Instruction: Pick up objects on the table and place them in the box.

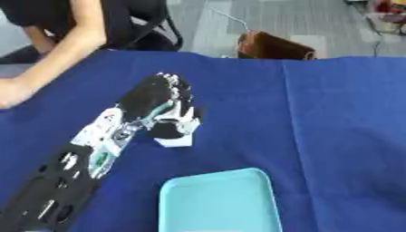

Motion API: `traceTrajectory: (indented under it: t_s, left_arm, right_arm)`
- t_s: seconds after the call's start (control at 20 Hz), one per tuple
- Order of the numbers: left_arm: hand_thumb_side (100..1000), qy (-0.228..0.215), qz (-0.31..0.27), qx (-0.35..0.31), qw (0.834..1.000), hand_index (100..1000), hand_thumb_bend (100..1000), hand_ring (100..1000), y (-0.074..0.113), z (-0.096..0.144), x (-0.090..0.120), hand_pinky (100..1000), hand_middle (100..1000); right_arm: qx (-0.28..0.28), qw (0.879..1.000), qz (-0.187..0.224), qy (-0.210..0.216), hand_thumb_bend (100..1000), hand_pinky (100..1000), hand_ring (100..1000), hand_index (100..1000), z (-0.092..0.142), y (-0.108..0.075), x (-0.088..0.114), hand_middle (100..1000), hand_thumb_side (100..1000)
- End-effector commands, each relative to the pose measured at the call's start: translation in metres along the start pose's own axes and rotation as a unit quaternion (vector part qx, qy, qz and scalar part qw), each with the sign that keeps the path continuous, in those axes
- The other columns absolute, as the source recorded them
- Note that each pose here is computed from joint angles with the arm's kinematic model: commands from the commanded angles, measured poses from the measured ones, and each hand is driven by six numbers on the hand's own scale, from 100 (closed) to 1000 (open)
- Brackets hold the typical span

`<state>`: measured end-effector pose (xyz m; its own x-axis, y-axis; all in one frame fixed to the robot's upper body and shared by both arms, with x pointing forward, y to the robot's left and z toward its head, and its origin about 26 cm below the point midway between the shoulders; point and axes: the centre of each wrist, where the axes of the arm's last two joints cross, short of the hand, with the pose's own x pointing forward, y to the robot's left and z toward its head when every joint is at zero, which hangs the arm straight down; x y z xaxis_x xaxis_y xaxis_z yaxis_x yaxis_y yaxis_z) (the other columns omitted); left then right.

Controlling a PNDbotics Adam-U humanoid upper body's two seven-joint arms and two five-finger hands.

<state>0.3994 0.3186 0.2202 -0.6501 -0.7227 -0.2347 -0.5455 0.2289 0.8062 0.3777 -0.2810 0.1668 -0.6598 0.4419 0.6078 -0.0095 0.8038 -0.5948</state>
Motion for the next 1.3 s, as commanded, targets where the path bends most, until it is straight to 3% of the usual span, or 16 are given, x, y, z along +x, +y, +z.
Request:
traceTrajectory:
  t_s: [0.05, 0.5, 0.9, 1.3]
  left_arm:
    - [611, -0.019, 0.011, 0.017, 1.000, 100, 100, 100, 0.011, -0.006, 0.004, 100, 100]
    - [604, -0.054, 0.049, 0.023, 0.997, 100, 100, 100, 0.028, -0.010, 0.021, 100, 100]
    - [602, -0.195, 0.108, 0.053, 0.973, 100, 100, 100, 0.092, -0.031, 0.089, 100, 100]
    - [598, -0.266, 0.134, 0.055, 0.953, 100, 100, 100, 0.108, -0.041, 0.093, 100, 100]
  right_arm:
    - [-0.005, 1.000, 0.006, -0.004, 100, 698, 826, 908, 0.001, -0.006, 0.003, 852, 908]
    - [-0.008, 1.000, 0.009, 0.006, 100, 698, 826, 908, 0.005, -0.008, -0.001, 852, 904]
    - [-0.009, 1.000, 0.013, 0.020, 100, 698, 826, 909, 0.012, -0.009, -0.006, 853, 902]
    - [-0.008, 1.000, 0.015, 0.024, 100, 699, 827, 909, 0.013, -0.009, -0.008, 853, 900]
